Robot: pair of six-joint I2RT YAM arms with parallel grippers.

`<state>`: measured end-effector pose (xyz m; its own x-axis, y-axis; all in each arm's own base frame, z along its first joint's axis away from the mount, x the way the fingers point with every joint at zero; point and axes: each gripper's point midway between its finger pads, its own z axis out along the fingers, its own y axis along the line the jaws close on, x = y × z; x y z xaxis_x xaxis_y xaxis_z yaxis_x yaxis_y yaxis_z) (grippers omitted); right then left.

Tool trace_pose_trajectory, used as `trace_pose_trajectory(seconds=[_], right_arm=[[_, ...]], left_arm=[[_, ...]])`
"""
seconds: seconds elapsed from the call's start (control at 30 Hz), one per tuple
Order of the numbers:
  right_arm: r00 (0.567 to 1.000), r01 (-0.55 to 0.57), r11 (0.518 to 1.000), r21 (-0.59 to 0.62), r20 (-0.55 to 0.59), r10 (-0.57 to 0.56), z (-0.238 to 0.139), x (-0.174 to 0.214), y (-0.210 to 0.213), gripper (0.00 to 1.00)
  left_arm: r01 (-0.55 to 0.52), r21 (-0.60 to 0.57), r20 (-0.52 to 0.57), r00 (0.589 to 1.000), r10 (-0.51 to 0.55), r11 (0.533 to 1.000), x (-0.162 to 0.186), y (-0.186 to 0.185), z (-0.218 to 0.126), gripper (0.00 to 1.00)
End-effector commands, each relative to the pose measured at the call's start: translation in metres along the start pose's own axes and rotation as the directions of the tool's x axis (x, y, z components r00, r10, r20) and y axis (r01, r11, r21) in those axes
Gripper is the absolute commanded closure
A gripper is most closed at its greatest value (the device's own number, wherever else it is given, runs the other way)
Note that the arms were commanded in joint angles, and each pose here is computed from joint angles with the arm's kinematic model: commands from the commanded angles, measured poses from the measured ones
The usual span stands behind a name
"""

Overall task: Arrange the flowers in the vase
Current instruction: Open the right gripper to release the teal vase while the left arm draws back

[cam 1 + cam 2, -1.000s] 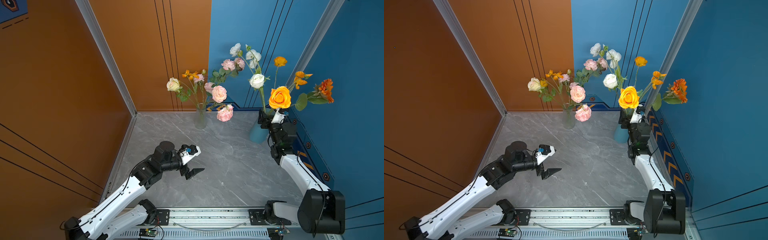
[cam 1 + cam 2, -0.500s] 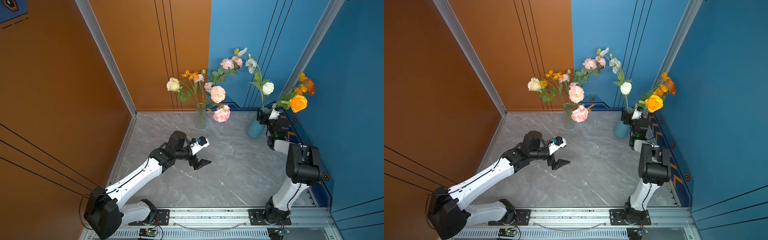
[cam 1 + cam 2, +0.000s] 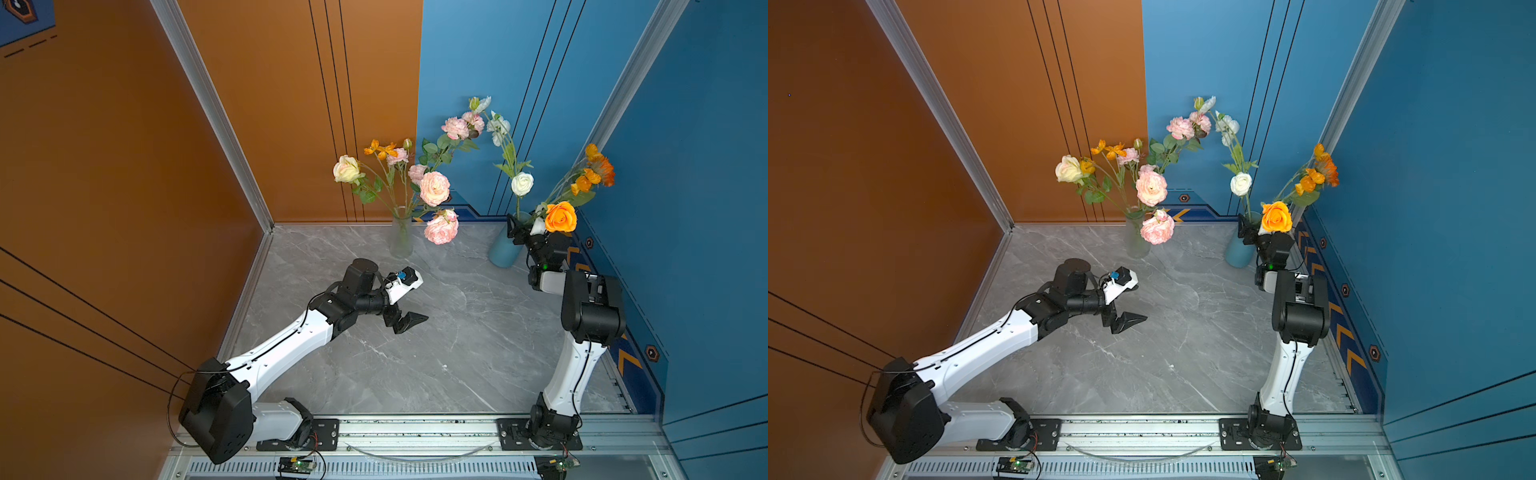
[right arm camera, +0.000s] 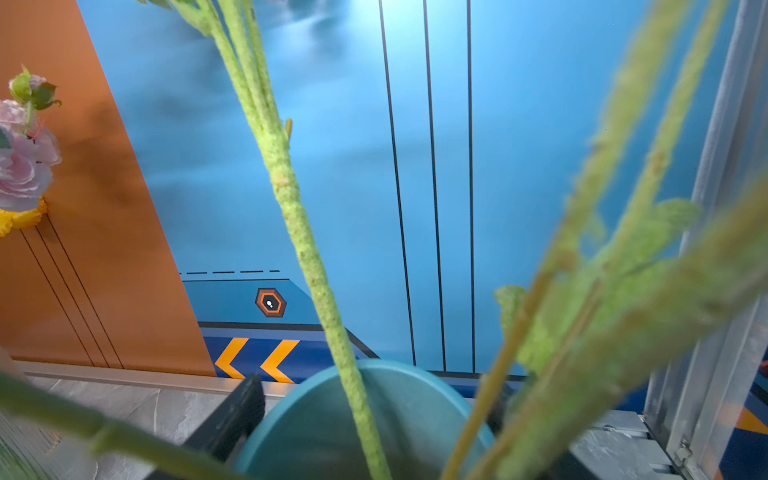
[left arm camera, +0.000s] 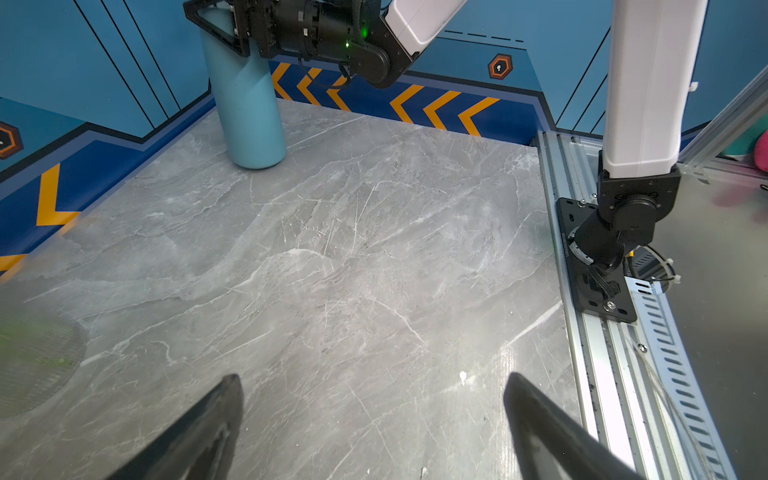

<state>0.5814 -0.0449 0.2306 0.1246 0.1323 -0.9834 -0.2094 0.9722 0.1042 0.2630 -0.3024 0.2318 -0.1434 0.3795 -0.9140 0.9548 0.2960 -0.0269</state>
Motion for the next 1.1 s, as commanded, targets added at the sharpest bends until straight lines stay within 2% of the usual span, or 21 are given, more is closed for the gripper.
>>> trace_pose_trajectory(seconds=[0.0, 0.13, 0.17, 0.3, 0.43, 0.53, 1.07], right_arm=[[0.962, 0.134, 0.989, -0.067, 0.249, -0.113, 0.004, -0.084, 0.028, 0.59], [0.97, 0.13, 0.989, -0.07, 0.215, -0.113, 0.008, -0.072, 0.03, 0.59], [0.971, 0.129, 0.989, -0.071, 0.212, -0.111, 0.009, -0.07, 0.031, 0.56], [0.976, 0.123, 0.99, -0.075, 0.191, -0.106, 0.009, -0.066, 0.034, 0.36], [0.976, 0.156, 0.985, -0.078, 0.164, -0.141, 0.009, -0.06, 0.044, 0.1], [0.976, 0.159, 0.985, -0.068, 0.163, -0.147, 0.006, -0.058, 0.046, 0.03], [0.991, 0.091, 0.996, 0.026, 0.096, -0.093, -0.033, -0.044, 0.037, 0.0]], left_arm=[[0.0, 0.013, 0.029, 1.0, 0.0, 1.0, -0.01, 0.003, 0.0, 0.02], [0.004, 0.015, 0.029, 1.0, -0.004, 1.0, -0.008, 0.003, -0.001, 0.02], [0.005, 0.016, 0.029, 1.0, -0.005, 1.0, -0.008, 0.002, -0.002, 0.02], [0.01, 0.01, 0.025, 1.0, -0.011, 1.0, -0.005, 0.001, -0.006, 0.02], [0.014, 0.012, 0.032, 0.999, -0.015, 1.0, -0.006, -0.001, -0.01, 0.02], [0.016, 0.01, 0.036, 0.999, -0.016, 1.0, -0.005, -0.002, -0.012, 0.02], [-0.003, -0.007, 0.065, 0.998, 0.003, 1.0, -0.009, -0.014, -0.035, 0.02]])
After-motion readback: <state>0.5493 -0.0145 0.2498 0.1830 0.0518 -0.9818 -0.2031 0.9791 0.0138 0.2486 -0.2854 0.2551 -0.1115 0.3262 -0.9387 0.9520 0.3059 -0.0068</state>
